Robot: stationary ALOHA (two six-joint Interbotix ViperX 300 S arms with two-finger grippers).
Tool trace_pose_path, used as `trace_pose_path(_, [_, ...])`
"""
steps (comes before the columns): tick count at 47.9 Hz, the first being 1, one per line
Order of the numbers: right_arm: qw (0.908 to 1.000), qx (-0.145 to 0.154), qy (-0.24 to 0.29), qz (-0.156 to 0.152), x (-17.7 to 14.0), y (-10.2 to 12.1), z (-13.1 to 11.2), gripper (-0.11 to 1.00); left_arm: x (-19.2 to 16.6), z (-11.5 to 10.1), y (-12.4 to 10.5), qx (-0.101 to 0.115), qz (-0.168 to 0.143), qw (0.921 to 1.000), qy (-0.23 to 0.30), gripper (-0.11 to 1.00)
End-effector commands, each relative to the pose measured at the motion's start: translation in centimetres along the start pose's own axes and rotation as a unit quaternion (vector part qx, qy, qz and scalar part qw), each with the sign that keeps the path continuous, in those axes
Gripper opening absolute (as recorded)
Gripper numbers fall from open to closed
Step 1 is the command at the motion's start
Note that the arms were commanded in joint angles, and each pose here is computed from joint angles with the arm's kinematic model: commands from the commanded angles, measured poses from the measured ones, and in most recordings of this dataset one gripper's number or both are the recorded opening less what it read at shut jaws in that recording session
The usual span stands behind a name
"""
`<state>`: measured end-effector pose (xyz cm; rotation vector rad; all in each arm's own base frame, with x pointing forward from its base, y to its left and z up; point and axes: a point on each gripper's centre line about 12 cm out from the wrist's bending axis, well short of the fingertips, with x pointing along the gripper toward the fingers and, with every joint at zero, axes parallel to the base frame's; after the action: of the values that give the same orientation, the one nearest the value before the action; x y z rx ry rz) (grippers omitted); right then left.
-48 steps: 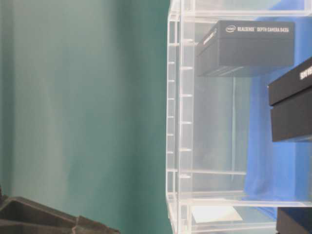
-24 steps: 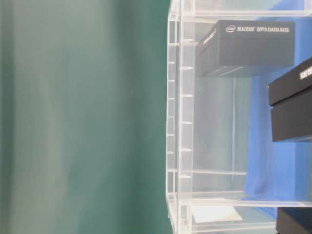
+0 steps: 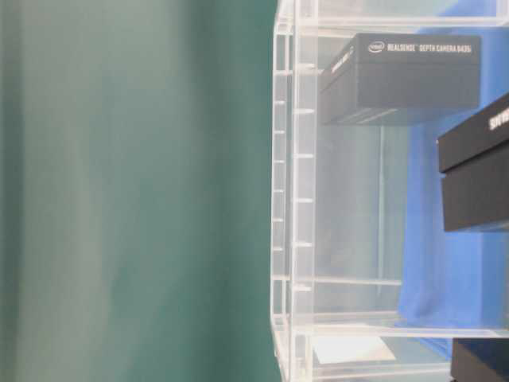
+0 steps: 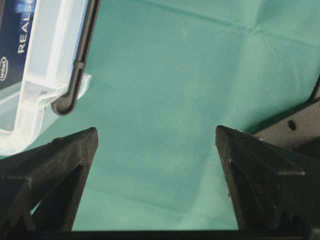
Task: Take out the box from the case.
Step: 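Open the left gripper, release the box, and retract left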
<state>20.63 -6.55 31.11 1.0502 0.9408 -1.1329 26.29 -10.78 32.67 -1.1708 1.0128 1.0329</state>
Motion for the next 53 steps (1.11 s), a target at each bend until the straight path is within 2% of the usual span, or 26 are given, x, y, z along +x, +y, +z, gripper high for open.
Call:
trace_pose_path(1, [1.0000,0.002,-0.003,0.008,-0.5,0.0,0.1,0.92,-0.9,1.2,0.0,-0.014,-0.015,0.9998,0.002,0.97])
trace_pose_path(15, [1.0000,0.003,-0.003,0.008,-0.5,0.0,0.1,0.92,-0.4,6.0,0.8,-0.001,-0.008,0.9998,-0.016,0.97])
trace_pose_path(23, [1.0000,0.003,-0.003,0.009,-0.5,0.1,0.1,0.92,-0.3,9.3,1.7,-0.009,-0.001,0.9995,-0.029,0.97])
trace_pose_path(35, [1.0000,0.005,-0.003,0.007,-0.5,0.0,0.1,0.92,-0.2,13.3,2.8,-0.005,0.013,0.9990,-0.042,0.97])
trace_pose_path(44, [0.9999,0.015,-0.002,0.002,-0.5,-0.1,0.1,0.92,-0.1,15.3,3.4,-0.004,0.028,0.9984,-0.049,0.97])
trace_pose_path(53, [0.9998,0.017,0.001,-0.006,-0.5,-0.3,0.0,0.92,0.0,16.0,3.6,-0.002,0.032,0.9983,-0.049,0.97])
